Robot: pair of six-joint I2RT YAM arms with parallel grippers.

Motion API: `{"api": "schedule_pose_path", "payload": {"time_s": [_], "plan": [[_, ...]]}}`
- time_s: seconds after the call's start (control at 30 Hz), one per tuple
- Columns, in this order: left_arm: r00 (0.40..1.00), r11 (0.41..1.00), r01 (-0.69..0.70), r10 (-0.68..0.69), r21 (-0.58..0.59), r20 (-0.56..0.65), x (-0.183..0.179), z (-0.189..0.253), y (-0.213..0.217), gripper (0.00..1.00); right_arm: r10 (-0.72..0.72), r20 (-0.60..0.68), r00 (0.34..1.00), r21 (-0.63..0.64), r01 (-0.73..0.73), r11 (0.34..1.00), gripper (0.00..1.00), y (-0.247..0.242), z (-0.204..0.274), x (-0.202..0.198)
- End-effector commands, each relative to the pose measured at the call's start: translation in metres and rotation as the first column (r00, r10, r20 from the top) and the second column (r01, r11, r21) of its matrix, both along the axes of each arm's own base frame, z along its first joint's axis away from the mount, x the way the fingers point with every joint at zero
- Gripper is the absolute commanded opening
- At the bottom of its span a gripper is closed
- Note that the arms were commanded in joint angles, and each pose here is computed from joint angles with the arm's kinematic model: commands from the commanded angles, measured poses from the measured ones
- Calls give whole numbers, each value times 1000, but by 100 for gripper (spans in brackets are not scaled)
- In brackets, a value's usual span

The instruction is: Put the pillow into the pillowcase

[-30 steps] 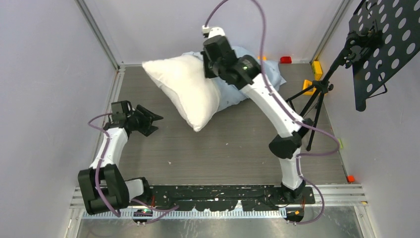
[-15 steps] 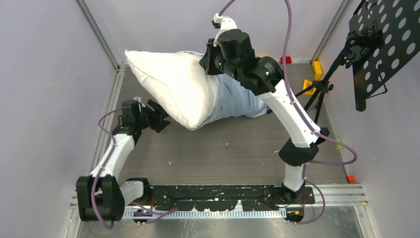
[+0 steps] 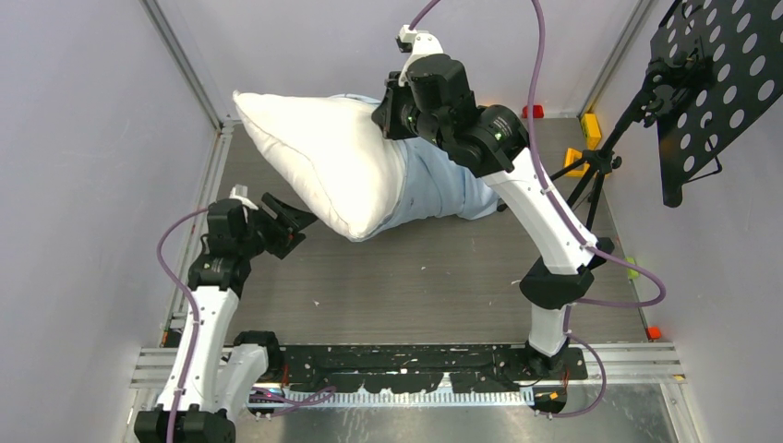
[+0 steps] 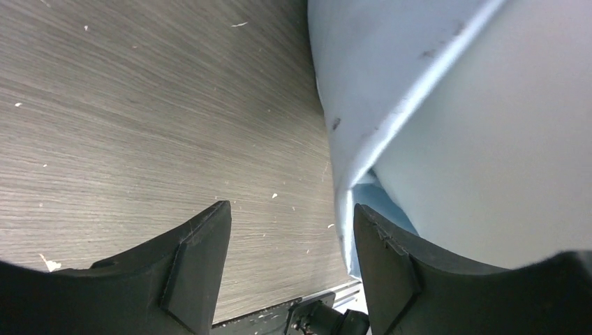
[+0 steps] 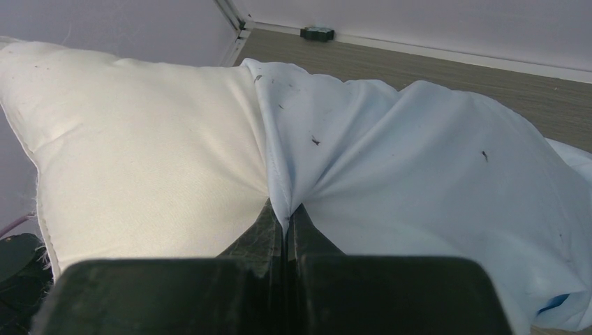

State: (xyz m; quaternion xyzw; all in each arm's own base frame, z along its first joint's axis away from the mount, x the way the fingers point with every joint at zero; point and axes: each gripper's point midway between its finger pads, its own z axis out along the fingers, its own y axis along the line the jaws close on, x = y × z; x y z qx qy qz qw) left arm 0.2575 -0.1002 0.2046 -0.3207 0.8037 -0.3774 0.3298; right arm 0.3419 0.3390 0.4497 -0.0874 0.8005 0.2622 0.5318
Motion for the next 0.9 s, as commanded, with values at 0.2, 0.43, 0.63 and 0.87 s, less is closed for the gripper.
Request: {"api": "schedule_pose_path", "payload": {"time_s": [0.2,0.43,0.63,0.87], "plan": [[989,992,127,-128,15,68,14,31,-27,74,-39,134,990,188,13,982,0,-5,67,1],[988,987,154,-154,43,8,52,3,-61,65,-29,112,993,197,7,980,0,-3,62,-1],[996,995,87,-87,38,5,78,2,-59,4,-3,47,999,127,-3,992,1,-3,34,-6],[995,995,73,-77,66,62,83,40,-55,0,-75,-51,996,-59,72,996,51,-27,-17,-8]]}}
